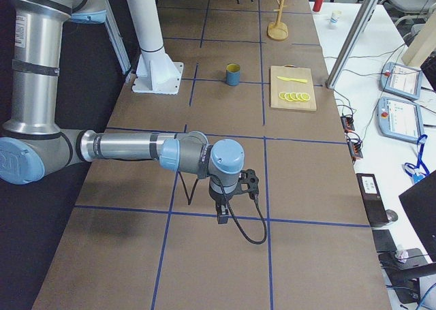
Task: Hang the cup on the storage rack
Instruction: 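Move the left gripper from near the rack toward the upright mug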
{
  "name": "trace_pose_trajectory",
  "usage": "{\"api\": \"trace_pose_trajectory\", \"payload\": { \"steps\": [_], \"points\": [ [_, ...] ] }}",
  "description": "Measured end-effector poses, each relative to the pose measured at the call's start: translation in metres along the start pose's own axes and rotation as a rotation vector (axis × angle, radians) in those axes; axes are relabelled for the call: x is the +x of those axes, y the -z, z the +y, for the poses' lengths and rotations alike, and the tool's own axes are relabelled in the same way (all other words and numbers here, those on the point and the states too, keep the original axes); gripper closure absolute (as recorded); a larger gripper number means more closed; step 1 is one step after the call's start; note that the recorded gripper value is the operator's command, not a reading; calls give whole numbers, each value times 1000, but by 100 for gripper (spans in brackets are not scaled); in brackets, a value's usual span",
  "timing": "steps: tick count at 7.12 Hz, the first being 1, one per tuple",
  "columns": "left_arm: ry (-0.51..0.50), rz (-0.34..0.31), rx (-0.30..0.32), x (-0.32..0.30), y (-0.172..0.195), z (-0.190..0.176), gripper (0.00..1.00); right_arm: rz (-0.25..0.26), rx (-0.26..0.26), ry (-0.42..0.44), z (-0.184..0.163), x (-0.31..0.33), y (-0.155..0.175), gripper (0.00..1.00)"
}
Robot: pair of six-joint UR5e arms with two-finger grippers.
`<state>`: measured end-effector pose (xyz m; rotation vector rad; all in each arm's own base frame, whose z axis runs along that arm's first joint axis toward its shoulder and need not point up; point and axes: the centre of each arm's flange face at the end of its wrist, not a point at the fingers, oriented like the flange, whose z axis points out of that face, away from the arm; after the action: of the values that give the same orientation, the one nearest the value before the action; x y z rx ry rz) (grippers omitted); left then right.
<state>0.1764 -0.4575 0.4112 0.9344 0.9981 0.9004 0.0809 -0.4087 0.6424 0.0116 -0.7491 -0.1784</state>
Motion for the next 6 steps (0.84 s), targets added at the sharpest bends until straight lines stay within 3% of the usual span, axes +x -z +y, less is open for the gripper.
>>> {"api": "trace_pose_trajectory", "payload": {
  "steps": [3,6],
  "points": [
    [2,-48,120,68,-96,-66,0,0,5,0,-1,-2,2,0],
    [46,-32,220,174,-202,-118,0,0,7,1,-2,-3,3,0]
  ]
}}
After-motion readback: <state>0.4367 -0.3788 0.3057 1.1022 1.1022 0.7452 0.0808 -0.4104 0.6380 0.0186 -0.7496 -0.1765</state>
